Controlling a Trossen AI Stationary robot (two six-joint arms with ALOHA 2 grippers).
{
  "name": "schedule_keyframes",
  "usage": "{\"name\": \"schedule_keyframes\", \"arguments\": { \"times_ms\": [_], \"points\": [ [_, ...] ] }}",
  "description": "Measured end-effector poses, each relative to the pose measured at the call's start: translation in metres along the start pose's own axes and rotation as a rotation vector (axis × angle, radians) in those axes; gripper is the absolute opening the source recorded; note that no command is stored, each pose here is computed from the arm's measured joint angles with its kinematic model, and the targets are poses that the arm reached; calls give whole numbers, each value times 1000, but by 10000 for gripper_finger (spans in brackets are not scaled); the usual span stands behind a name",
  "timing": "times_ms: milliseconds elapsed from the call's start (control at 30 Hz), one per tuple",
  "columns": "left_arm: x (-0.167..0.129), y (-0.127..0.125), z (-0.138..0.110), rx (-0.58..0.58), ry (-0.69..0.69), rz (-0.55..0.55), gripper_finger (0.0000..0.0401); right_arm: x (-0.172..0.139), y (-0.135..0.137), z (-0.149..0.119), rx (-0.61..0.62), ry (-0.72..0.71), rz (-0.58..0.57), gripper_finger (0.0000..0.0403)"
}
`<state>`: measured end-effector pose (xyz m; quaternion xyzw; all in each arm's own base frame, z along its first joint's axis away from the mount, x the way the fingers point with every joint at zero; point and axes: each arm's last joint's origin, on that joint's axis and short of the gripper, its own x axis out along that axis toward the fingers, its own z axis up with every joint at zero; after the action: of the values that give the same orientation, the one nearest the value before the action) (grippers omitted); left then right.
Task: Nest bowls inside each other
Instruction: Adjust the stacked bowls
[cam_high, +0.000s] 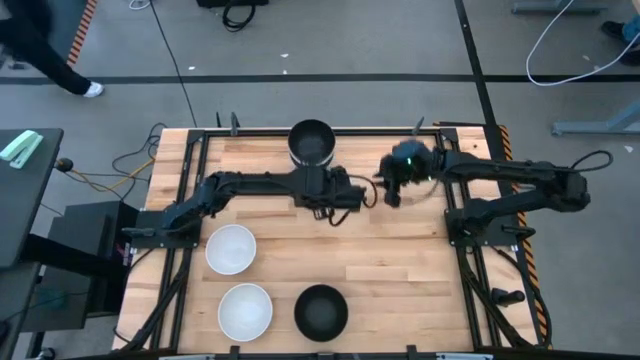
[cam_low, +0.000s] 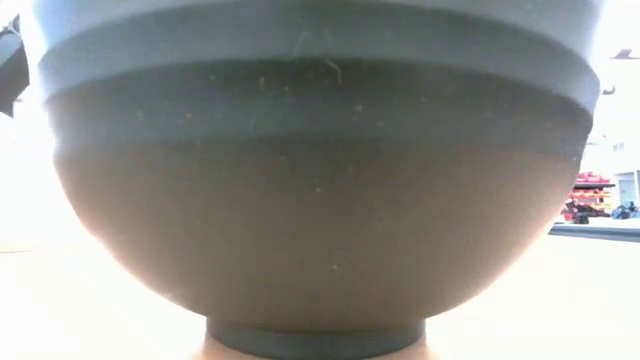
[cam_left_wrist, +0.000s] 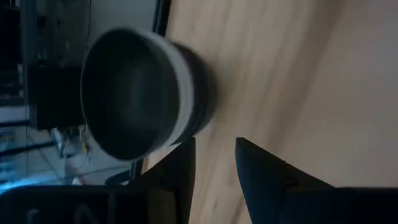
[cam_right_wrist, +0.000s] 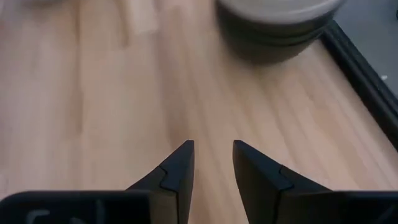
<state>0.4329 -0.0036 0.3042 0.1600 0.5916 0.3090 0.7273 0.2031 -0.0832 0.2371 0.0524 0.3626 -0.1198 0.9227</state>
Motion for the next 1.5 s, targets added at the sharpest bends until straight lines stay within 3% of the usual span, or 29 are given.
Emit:
{"name": "schedule_keyframes", "arguments": {
  "times_ms": [233,367,467,1000,1200,1400,1500],
  "points": [
    [-24,-26,-7,2,-53,-25,116,4,-65,8,179,-204,2,86],
    [-36,-40,-11,-20,-69,-56,112,8,-93,9,246,-302,25,41],
    [-45,-51,-15,-30,-87,-72,113,18,-112,15,279,-298,26,8],
    [-86,-94,-37,-51,-163,-127,95,105,-207,83,338,-279,128,2],
    [-93,-101,-42,-47,-176,-135,83,127,-236,80,394,-281,214,2],
    [-89,-97,-40,-8,-172,-125,72,150,-242,71,406,-267,360,1],
    [-84,-92,-36,-19,-162,-119,67,159,-245,66,415,-256,379,1]
  ]
}}
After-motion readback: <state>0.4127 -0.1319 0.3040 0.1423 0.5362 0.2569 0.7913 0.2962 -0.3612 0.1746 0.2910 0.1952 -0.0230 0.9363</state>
